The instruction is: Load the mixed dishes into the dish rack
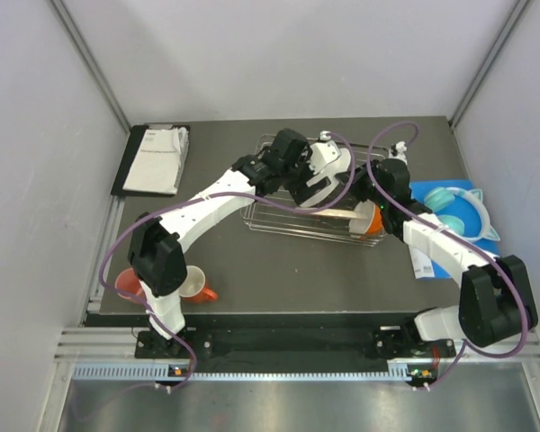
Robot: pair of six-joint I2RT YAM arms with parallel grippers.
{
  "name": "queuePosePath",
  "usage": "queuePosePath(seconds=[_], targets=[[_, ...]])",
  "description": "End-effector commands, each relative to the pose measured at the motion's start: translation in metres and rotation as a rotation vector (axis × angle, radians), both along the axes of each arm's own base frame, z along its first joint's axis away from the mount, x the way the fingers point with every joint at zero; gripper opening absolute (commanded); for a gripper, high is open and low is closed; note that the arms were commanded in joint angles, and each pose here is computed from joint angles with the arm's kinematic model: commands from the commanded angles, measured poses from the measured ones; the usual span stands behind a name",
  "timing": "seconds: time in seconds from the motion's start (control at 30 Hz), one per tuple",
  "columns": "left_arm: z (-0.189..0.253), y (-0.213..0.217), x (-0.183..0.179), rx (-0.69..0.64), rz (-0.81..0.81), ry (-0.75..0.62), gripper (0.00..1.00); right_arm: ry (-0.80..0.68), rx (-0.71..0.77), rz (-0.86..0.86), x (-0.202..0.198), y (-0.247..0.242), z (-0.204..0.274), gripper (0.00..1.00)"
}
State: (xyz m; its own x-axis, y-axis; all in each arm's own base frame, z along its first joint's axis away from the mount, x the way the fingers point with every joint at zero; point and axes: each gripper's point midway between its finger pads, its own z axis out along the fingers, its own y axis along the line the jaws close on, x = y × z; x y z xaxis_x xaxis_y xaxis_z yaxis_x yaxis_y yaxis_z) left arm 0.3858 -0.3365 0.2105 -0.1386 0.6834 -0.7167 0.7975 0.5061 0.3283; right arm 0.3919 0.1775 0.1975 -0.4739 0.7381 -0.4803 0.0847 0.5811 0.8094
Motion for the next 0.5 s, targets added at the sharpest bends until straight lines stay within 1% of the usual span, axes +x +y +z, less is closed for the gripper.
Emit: queuePosePath(seconds=[0.0,0.13,0.23,0.27,0.33,0.4,0.43,0.47], targets=[[0.014,-0.004,0.008,-0.049,0.02,-0.046,0.99,-0.171,0.107,-0.034,0.02,0.002,0.058,0.0],[0.015,-0.007,0.01,-0.061,0.032,-0.041,0.99,-0.17,0.179,-0.029,0.023,0.008,0.06,0.0],[0.025,-0.007,0.013,-0.078,0.049,-0.057,0.99,-0.18,0.248,-0.06,0.026,0.011,0.07,0.0],[0.027,-0.006,0.014,-0.081,0.059,-0.063,0.99,-0.197,0.277,-0.06,0.026,0.015,0.081,0.0],[0.034,-0.001,0.017,-0.077,0.087,-0.09,0.99,-0.22,0.288,-0.102,0.03,0.013,0.096,0.0],[0.036,0.008,0.02,-0.057,0.113,-0.116,0.99,-0.251,0.292,-0.146,0.03,0.008,0.124,0.0],[0.045,0.013,0.021,-0.061,0.13,-0.151,0.99,-0.266,0.294,-0.162,0.03,0.005,0.133,0.0],[0.037,0.024,0.023,-0.02,0.15,-0.166,0.99,-0.279,0.297,-0.176,0.025,0.0,0.15,0.0]])
